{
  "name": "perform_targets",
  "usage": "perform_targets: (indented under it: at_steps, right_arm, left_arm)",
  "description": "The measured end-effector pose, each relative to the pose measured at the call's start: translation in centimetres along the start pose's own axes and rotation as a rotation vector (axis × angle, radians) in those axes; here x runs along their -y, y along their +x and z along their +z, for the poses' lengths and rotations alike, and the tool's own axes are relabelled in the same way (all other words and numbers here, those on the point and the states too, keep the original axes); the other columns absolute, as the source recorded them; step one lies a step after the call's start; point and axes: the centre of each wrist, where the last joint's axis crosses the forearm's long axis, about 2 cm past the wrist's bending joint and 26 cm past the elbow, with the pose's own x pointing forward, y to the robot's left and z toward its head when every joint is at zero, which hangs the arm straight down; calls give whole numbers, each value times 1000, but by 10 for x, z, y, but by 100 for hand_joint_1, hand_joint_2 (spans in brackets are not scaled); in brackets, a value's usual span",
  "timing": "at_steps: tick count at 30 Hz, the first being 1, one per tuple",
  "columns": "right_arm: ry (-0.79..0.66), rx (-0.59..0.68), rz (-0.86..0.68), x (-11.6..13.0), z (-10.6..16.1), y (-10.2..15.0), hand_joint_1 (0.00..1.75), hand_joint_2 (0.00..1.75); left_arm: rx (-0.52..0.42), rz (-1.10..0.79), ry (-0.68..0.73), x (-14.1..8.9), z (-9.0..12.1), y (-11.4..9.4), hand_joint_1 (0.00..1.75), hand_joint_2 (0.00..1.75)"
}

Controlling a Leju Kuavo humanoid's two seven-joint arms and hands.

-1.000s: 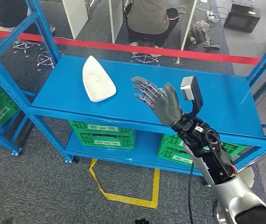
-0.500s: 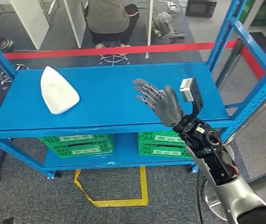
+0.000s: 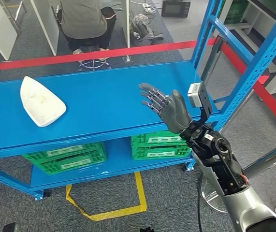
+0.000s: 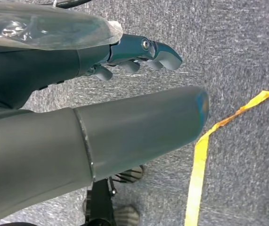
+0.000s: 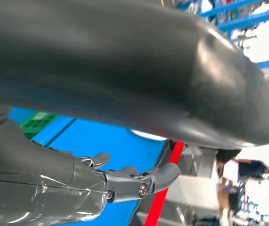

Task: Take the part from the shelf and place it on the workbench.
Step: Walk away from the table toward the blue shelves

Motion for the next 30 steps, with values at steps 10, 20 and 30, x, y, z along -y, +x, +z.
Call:
perform_targets:
  at_steps: [10, 20, 30]
  right_arm:
    - [-4, -3, 17, 0, -2, 1, 0, 0]
    - [3, -4, 20, -1, -2, 1, 0, 0]
    - [-62, -28, 63, 5, 0, -5, 0, 0]
  left_arm:
    - [-7, 0, 1, 0, 1, -3, 0, 0]
    - [-10, 2, 3, -1, 2, -5, 0, 0]
    - [-12, 6, 5, -2, 2, -6, 0, 0]
